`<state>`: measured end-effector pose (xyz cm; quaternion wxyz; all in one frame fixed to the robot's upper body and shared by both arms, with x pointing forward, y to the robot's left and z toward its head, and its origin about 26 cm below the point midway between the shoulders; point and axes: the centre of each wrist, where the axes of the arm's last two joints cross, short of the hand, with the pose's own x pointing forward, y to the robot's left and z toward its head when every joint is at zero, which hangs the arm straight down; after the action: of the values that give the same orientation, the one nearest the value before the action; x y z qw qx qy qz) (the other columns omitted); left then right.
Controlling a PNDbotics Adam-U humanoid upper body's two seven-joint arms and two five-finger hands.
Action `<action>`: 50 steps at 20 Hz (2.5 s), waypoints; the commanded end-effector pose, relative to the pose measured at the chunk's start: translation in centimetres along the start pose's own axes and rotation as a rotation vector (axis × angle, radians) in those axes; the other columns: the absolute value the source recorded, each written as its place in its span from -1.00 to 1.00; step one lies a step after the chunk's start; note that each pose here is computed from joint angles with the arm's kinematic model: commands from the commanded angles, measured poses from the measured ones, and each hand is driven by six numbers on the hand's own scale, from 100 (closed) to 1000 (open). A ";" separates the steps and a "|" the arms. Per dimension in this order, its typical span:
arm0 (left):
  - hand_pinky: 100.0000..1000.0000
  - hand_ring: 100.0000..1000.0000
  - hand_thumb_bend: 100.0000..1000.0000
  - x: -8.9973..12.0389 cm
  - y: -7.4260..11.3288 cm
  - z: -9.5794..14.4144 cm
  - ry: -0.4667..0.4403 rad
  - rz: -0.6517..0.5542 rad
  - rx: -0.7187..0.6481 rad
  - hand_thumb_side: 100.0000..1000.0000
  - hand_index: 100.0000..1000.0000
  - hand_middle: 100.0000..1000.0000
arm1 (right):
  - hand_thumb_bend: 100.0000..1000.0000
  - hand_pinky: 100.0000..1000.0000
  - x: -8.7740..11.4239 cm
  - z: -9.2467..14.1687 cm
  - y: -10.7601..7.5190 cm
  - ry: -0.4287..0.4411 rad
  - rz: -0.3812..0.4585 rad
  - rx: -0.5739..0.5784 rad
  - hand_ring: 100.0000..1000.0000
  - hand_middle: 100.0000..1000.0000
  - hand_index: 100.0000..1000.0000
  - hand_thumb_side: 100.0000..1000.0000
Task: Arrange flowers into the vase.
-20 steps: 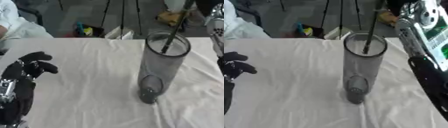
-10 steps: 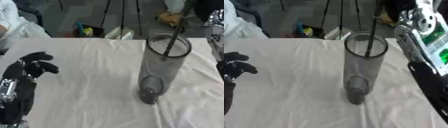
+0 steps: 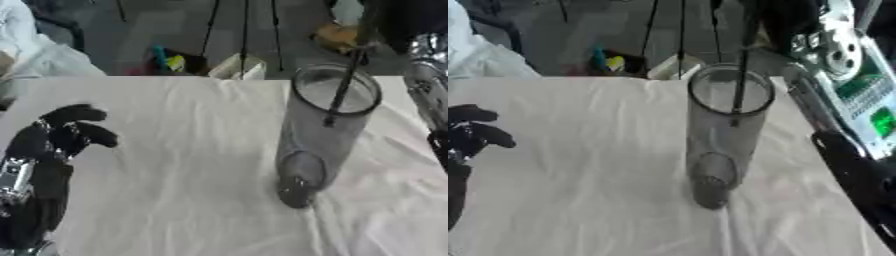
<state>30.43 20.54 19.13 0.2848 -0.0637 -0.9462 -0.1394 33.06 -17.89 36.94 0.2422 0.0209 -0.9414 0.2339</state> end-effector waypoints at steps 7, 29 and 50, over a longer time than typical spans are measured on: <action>0.08 0.10 -0.97 0.5 -0.2 -0.5 -0.023 -0.001 -0.010 1.00 0.53 0.25 | -1.00 -0.51 0.8 0.1 -0.1 -0.029 0.050 0.021 -0.73 -1.00 -0.58 0.35; 0.08 0.10 -0.97 0.5 -0.1 -0.7 -0.027 0.000 -0.018 1.00 0.53 0.26 | -1.00 -0.31 2.0 1.9 0.4 -0.062 0.246 0.132 -0.50 -0.79 -0.47 0.44; 0.08 0.10 -0.97 0.5 -0.1 -0.6 -0.023 0.002 -0.022 1.00 0.52 0.26 | -1.00 -0.12 3.3 2.5 0.4 -0.094 0.528 0.428 -0.23 -0.48 -0.34 0.53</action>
<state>30.47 20.47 19.29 0.2855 -0.0656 -0.9454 -0.1431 29.69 -18.10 35.39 0.1406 -0.1437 -0.8602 0.4687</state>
